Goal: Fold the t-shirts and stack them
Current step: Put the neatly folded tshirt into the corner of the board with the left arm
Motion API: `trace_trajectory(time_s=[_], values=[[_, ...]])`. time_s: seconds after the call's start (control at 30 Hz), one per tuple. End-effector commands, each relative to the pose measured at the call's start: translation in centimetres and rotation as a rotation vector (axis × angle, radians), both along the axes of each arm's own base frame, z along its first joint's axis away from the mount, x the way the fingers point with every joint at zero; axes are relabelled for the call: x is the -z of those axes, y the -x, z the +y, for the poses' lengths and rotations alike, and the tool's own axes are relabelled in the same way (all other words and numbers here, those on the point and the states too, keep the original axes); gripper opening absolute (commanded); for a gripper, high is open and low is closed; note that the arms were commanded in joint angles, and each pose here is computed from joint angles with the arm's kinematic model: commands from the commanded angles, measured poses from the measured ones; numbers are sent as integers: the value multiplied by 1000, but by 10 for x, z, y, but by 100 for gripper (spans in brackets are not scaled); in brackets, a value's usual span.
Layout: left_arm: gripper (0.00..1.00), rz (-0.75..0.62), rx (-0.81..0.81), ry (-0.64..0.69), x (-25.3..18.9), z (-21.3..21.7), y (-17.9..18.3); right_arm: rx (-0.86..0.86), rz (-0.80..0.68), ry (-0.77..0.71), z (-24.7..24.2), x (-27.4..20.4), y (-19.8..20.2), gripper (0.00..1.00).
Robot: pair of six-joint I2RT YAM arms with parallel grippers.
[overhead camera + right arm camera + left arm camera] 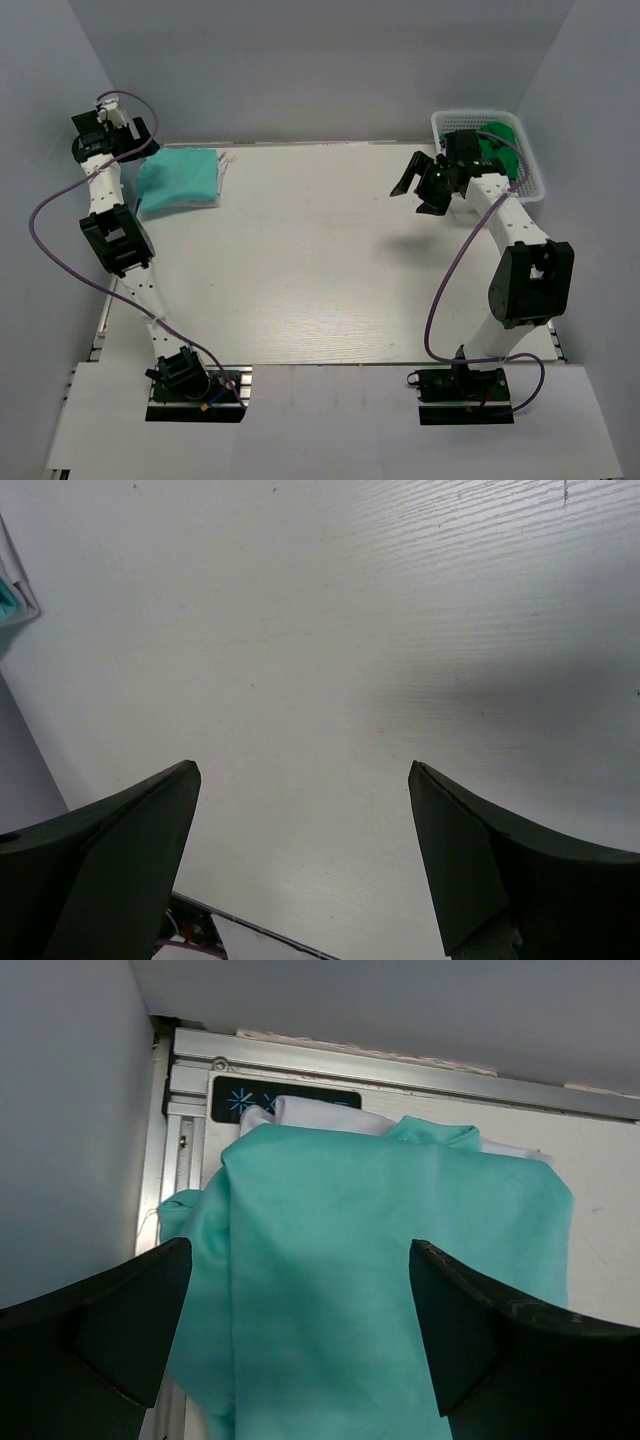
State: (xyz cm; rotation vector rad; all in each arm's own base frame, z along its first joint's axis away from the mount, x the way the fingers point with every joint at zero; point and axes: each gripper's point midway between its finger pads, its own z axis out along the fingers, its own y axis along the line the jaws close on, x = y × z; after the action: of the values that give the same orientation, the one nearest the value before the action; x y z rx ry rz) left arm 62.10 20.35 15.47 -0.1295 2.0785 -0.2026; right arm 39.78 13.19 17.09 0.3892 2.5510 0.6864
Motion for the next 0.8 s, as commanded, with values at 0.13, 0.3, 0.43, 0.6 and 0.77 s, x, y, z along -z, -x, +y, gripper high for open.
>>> trace_trajectory(time_s=[0.13,0.3,0.43,0.6,0.77], values=[[100,-117,73,38,-72,-39,12,-55,-67,-15,6,-15,-4,91],[100,-72,79,100,-41,-44,9,-76,-43,-43,12,-5,-2,91],[100,-30,101,161,-28,-52,10,-83,-50,-43,12,-3,-1,91],[100,-4,97,174,-53,-91,26,-132,-142,-46,17,-10,7,91],[100,-63,124,130,-116,-162,86,-176,-274,6,19,-32,20,91]])
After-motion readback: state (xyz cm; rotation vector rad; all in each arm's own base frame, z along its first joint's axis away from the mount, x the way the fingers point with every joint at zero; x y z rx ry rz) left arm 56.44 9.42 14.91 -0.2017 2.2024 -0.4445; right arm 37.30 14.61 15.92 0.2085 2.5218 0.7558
